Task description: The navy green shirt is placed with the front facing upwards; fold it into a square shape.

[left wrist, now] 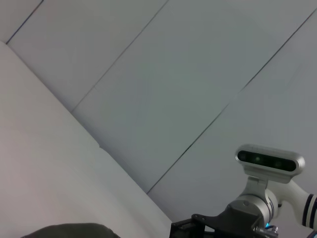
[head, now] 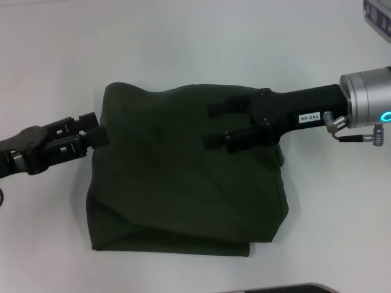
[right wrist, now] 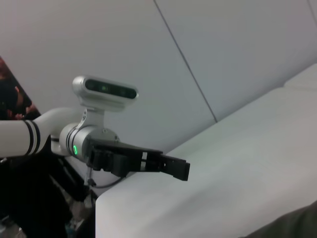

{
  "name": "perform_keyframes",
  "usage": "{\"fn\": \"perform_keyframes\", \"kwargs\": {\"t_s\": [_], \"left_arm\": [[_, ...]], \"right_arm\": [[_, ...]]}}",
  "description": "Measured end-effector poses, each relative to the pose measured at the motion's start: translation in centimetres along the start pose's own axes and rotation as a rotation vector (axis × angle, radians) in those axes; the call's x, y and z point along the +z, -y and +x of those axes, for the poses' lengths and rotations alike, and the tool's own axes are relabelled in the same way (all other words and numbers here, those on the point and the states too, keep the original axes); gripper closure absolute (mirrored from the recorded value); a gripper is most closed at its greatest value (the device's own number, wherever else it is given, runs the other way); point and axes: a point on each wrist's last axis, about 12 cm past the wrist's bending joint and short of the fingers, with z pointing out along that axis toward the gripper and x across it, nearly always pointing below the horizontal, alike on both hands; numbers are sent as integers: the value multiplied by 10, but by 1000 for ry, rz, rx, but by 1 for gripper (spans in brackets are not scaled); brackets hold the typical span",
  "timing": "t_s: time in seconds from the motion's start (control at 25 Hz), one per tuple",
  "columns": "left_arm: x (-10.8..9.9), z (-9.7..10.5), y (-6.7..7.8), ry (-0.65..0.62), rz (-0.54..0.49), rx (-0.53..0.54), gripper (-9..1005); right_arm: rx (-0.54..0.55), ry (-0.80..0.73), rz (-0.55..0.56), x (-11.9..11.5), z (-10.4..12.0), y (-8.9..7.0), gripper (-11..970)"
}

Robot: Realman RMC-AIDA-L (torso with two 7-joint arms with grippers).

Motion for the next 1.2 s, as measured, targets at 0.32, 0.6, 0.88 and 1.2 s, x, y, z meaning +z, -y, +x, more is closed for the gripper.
{"fn": "perform_keyframes", "kwargs": {"t_s": [0.32,0.6,0.88,1.2], "left_arm": [[0,2,1,-3,8,-9,121],[0,1,1,-4,10,-10,122],[-1,1,1,-1,10,-11,122],[-1,2,2,2,10,-11,122]], "right_arm": [[17,-11,-1,-3,-3,0,42],[29,-13,2,-5,-4,1,44],[32,-11,5,-5,-4,1,44],[36,-7,11,-5,-3,2,44]]}}
